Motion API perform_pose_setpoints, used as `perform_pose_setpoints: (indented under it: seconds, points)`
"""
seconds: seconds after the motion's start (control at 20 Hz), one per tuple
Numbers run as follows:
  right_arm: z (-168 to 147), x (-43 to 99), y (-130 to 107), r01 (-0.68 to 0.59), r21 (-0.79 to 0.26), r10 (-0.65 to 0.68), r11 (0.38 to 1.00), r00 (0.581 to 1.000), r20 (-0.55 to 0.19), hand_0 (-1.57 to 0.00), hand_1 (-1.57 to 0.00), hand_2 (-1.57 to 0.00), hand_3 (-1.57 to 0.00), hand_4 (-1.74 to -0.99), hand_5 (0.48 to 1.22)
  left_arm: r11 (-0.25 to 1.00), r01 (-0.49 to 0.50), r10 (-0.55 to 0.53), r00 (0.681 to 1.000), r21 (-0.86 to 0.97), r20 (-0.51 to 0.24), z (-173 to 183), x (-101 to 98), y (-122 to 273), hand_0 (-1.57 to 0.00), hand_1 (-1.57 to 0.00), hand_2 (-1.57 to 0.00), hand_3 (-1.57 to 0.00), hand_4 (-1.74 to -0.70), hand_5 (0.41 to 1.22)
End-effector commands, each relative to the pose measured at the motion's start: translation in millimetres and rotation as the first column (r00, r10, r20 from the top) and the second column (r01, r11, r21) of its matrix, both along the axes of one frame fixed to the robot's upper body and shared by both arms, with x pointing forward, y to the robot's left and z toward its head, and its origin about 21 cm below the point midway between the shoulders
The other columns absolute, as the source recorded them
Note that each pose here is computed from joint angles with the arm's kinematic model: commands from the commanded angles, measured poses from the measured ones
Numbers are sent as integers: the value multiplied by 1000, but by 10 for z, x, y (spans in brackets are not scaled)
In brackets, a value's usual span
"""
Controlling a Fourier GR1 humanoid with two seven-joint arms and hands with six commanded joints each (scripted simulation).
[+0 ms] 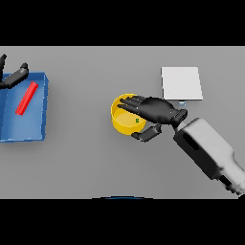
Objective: Pick up the red beaker and tilt it to pour out 1 green nut into yellow bowl. Pick up the yellow bowl and place it on the metallic measuring scale.
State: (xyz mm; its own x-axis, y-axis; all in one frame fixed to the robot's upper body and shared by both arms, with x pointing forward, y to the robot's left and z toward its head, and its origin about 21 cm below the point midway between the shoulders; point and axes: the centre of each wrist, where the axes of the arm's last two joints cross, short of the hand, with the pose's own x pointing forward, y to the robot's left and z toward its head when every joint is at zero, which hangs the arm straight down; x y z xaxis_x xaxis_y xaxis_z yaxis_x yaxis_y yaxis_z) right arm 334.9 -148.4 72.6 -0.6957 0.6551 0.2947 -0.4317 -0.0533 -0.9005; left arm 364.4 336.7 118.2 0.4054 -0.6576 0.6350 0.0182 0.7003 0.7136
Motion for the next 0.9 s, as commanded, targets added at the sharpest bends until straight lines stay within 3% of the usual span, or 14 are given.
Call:
perform_pose_setpoints:
  seconds: [0.0, 0.45, 0.85]
  points:
    - [-3, 34, 10, -9, -9, 9, 1000, 1000, -3, 1, 1, 1, 1, -1224, 653, 1000, -3, 3, 1000, 0, 1, 31, 19, -5, 1, 1, 1, 1, -786, 728]
    - [-166, 80, 102, -55, -126, 47, 991, 997, -63, 1, 1, 1, 1, -1277, 692, 1000, -6, 6, 1000, -7, -6, 2, 14, -10, 1, 1, 1, 1, -797, 723]
    - [-313, 148, 138, -77, -114, 67, 991, 994, -87, 1, 1, -27, -60, -1293, 738, 1000, -4, 4, 1000, -4, 1, 32, -15, -45, 1, 1, 1, 1, -793, 730]
